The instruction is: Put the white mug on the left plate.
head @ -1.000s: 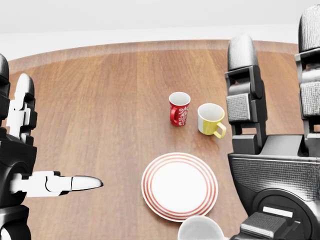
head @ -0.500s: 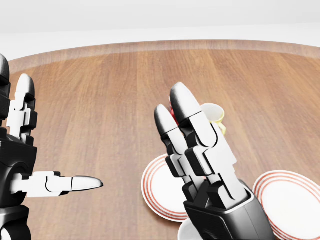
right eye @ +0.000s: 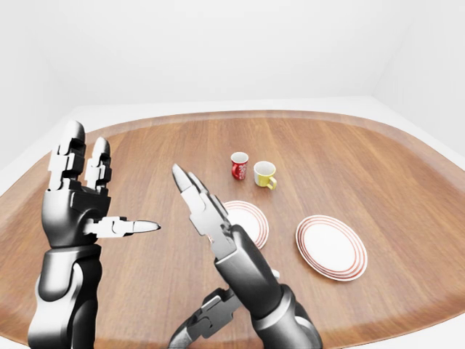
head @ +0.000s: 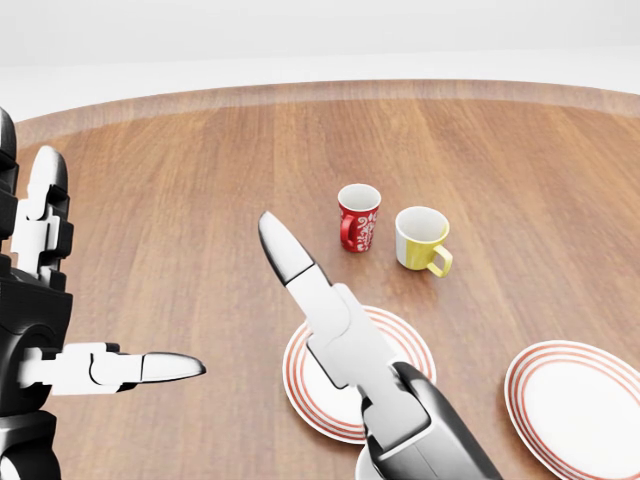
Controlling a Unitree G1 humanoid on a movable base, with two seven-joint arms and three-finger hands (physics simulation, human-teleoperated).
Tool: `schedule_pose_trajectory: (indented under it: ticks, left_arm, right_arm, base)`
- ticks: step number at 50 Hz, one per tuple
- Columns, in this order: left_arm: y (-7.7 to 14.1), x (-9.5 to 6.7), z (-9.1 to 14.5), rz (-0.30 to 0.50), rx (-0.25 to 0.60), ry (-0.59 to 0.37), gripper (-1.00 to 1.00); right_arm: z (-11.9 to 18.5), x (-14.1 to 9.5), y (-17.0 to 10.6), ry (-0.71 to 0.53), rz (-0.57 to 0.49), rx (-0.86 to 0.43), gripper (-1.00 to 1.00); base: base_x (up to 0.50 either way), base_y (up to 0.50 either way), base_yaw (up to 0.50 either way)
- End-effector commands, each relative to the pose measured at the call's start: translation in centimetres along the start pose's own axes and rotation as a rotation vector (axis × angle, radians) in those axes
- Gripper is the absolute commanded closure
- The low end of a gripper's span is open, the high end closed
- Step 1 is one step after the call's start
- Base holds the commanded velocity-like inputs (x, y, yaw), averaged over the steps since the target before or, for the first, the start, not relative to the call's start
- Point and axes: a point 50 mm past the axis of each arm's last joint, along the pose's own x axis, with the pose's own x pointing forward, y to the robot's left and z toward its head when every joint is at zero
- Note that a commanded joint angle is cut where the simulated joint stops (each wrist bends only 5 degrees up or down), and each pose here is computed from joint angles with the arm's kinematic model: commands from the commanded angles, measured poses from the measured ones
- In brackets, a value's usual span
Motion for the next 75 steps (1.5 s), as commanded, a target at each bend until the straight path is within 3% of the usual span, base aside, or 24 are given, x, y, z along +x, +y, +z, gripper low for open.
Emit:
schedule_pose_trajectory:
  ticks: [1, 11, 29, 36, 64, 75]
  left_arm:
    - [0.0, 0.0, 0.1, 0.000, 0.000, -0.003, -1.00]
    - [0.0, 0.0, 0.0, 0.000, 0.000, 0.002, -1.00]
    - [0.0, 0.0, 0.0, -0.001, 0.002, 0.000, -1.00]
    - [0.0, 0.0, 0.0, -0.001, 0.002, 0.001, -1.00]
    - [0.0, 0.0, 0.1, -0.003, 0.001, -0.005, -1.00]
    - [-0.1, 0.0, 0.1, -0.003, 0.002, -0.006, -1.00]
  right_arm:
    - [0.3, 0.4, -0.5, -0.010, 0.034, -0.130, -1.00]
    - [0.7, 0.7, -0.9, -0.003, 0.071, -0.264, -1.00]
    - [-3.7, -2.0, 0.0, 0.338, 0.181, -0.359, -1.00]
    - [-4.5, -2.7, 0.2, 0.400, 0.196, -0.341, -1.00]
    - [-5.6, -2.4, -1.4, 0.493, 0.182, -0.469, -1.00]
    - [-6.5, -3.2, -1.3, 0.556, 0.177, -0.463, -1.00]
  base:
    - [0.00, 0.00, 0.00]
    - [0.00, 0.00, 0.00]
    - [0.00, 0.00, 0.00]
    - [0.00, 0.00, 0.00]
    - [0.00, 0.00, 0.00]
    - [0.00, 0.00, 0.00]
